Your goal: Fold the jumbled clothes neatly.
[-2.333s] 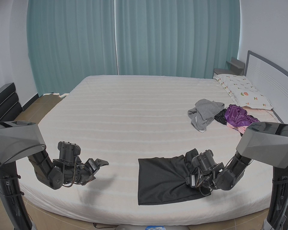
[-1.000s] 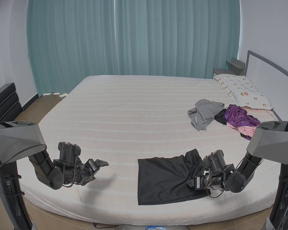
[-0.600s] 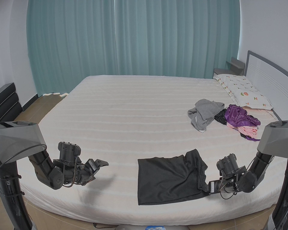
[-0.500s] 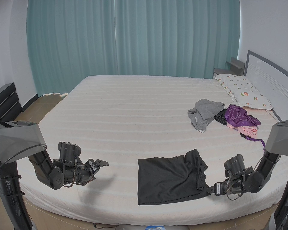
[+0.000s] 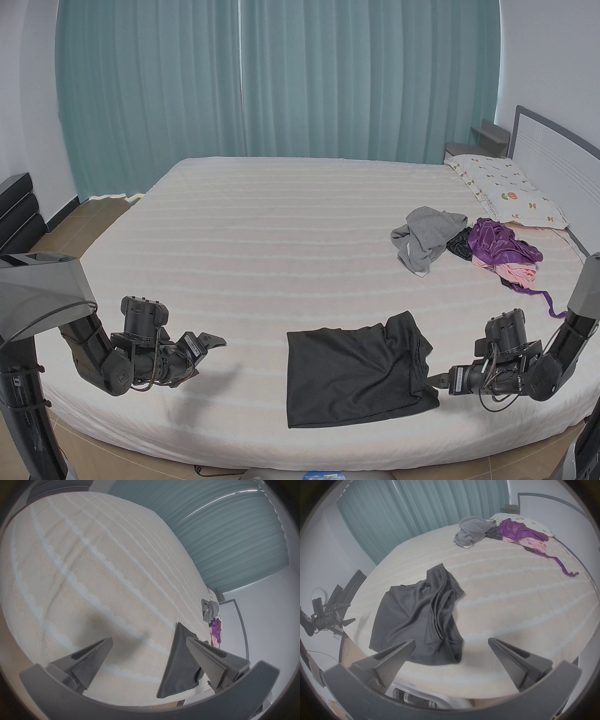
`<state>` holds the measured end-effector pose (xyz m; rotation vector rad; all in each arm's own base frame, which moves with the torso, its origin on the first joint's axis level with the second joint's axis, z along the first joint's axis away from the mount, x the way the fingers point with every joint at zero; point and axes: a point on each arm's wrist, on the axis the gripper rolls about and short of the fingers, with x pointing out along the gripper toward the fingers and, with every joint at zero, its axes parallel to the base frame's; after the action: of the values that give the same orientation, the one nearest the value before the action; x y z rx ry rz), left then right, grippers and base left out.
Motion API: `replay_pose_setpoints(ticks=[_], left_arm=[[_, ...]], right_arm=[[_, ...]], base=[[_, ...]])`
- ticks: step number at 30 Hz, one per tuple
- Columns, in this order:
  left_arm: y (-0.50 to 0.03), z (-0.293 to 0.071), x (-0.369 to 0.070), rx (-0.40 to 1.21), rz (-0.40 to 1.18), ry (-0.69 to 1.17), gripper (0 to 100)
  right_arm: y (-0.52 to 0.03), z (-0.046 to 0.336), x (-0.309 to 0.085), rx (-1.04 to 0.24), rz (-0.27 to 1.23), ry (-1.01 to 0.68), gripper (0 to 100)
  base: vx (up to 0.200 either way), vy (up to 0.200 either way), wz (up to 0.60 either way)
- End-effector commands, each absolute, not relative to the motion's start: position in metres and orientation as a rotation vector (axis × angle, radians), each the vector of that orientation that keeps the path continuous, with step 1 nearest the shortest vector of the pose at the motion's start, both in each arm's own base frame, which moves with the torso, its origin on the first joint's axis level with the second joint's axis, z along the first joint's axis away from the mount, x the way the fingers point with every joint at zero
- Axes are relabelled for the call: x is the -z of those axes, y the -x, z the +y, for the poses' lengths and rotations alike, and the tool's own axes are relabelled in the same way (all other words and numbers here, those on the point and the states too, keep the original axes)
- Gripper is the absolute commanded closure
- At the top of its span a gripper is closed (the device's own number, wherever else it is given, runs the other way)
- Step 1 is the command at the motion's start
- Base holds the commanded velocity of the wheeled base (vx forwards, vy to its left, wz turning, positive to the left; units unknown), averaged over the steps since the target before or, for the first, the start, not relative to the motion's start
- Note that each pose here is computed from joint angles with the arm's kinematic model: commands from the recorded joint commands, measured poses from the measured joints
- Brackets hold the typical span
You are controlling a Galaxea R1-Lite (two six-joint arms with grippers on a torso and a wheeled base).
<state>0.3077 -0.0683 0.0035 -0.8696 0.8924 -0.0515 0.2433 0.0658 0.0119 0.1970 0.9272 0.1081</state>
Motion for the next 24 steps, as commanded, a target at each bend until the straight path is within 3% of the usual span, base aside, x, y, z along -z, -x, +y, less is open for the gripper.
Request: replay_pose_setpoints(ticks=[1, 7, 8, 24], left_arm=[[-0.308, -0.068, -0.003, 0.050, 0.893, 0.870, 0], [-0.308, -0.068, -0.003, 0.053, 0.892, 0.869, 0], [-0.308, -0.068, -0.003, 0.052, 0.893, 0.869, 0], [-0.308, -0.068, -0.003, 0.052, 0.891, 0.868, 0]], right_arm=[[-0.266, 0.097, 0.022, -0.171, 0.941, -0.185, 0], [-0.276, 0.117, 0.038, -0.195, 0.924, -0.184, 0], [-0.276, 0.117, 0.038, -0.193, 0.926, -0.183, 100], [-0.253, 0.094, 0.021, -0.096, 0.913, -0.167, 100]], base=[[0.000, 0.000, 0.00], [0.000, 0.000, 0.00], [0.000, 0.000, 0.00], [0.000, 0.000, 0.00]])
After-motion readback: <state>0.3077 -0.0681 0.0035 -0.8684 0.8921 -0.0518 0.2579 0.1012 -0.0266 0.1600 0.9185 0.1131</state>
